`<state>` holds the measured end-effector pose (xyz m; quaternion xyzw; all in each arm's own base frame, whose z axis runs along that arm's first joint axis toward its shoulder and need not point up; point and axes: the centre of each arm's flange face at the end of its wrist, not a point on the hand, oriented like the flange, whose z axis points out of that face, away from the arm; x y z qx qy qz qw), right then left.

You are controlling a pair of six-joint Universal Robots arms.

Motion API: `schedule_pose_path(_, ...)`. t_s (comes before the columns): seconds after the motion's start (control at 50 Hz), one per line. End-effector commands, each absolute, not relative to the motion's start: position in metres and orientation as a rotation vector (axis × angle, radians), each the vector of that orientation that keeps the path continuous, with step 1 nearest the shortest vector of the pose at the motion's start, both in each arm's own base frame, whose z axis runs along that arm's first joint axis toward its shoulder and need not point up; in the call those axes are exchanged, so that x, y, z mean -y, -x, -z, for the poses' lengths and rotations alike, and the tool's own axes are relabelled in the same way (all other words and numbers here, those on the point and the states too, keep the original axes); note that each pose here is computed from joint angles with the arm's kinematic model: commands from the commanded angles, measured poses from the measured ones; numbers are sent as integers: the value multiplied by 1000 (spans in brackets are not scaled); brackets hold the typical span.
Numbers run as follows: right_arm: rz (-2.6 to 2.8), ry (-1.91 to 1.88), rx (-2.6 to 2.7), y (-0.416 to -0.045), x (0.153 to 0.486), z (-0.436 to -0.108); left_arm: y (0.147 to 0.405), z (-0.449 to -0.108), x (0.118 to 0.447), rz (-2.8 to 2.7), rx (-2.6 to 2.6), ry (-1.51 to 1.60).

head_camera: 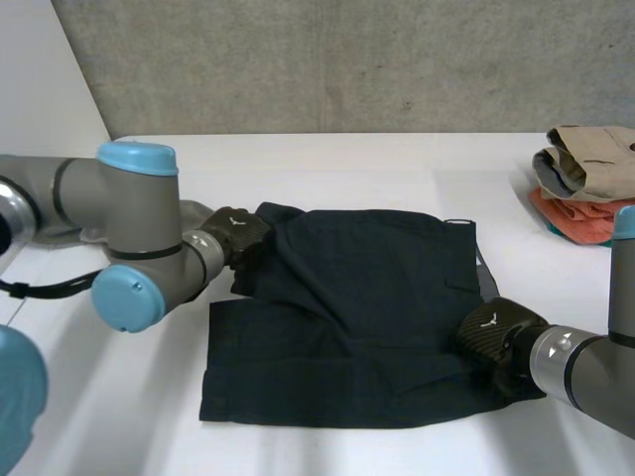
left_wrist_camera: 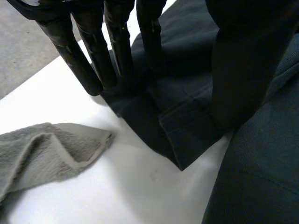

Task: Fold the laundry.

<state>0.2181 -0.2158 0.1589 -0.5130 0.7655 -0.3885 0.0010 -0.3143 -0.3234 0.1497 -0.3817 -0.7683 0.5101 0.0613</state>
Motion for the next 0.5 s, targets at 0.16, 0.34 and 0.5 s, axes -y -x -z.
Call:
schedule_pose_path(0.16,1230,1608,-2405,-218,216,-155,327,-127,334,-1584,2394,1329)
schedule_pose_path(0.34,1250,1602,-2408,-216,219,-158,305,-154,319,-1712,2710,1423)
schedule_pose_path(0.5,1245,1620,-2389,-221,214,-158,306,-155,305,-1700,2684,1684)
